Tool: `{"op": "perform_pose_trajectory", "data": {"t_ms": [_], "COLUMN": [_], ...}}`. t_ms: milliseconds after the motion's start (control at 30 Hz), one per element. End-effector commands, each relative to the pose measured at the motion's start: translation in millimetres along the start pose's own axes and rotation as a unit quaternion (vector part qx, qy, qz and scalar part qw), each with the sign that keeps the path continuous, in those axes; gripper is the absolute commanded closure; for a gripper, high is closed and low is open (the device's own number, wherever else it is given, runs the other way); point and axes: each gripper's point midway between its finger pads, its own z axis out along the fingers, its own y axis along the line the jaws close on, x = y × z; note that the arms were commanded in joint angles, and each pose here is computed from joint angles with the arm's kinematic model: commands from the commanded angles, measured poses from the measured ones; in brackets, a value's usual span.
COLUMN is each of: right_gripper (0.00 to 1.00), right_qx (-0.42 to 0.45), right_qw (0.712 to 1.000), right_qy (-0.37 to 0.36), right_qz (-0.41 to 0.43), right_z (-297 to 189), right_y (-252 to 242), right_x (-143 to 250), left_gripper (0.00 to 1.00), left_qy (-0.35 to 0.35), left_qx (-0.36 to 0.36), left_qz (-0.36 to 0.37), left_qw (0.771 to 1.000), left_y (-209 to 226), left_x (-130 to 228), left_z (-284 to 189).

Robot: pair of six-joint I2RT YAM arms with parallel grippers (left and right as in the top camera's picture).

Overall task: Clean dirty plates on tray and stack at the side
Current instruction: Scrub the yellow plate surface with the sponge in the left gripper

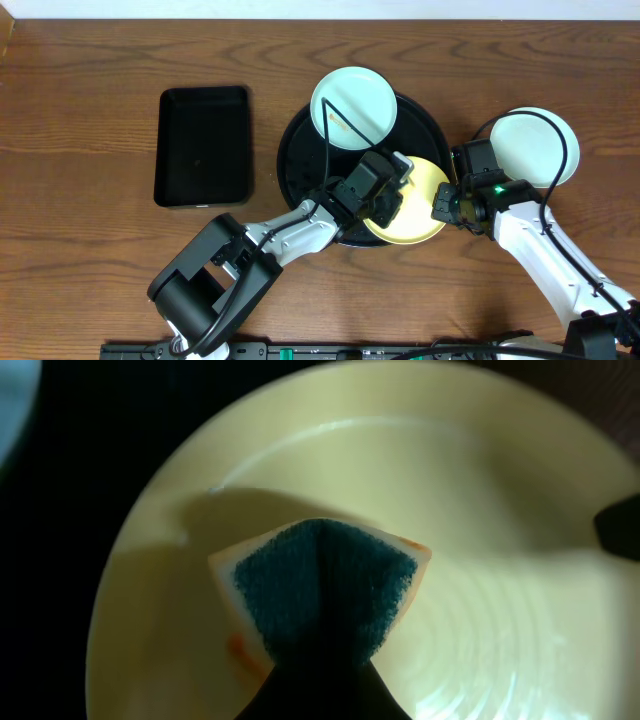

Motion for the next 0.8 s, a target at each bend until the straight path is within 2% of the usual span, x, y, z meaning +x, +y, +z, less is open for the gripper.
{"op": "perform_pose_trajectory", "data": {"t_ms": [0,533,767], "right_gripper": [0.99,0.99,0.99], "right_qx": [-0.003,-0.003,-0.003], "right_qw": [1.000,1.000,1.000], "right_qy": [0.008,0.008,0.008], "right_qz": [0.001,0.001,0.001], "right_z": [1.5,1.5,1.6], "right_y": [1.5,1.4,1.4], "right_x": [5.3,5.2,5.3], "left_gripper": [0.92,0.92,0.92], "left_qy": [0.008,0.018,-0.011], "left_qx": [-0.021,-0.036,-0.035], "left_qz": [0.009,0.021,0.041], "left_qw": [1.000,0.999,0.999], "left_y": [8.9,17.3,19.4], "left_x": [9.3,19.9,5.0], "left_z": [6.2,16.9,16.7]}}
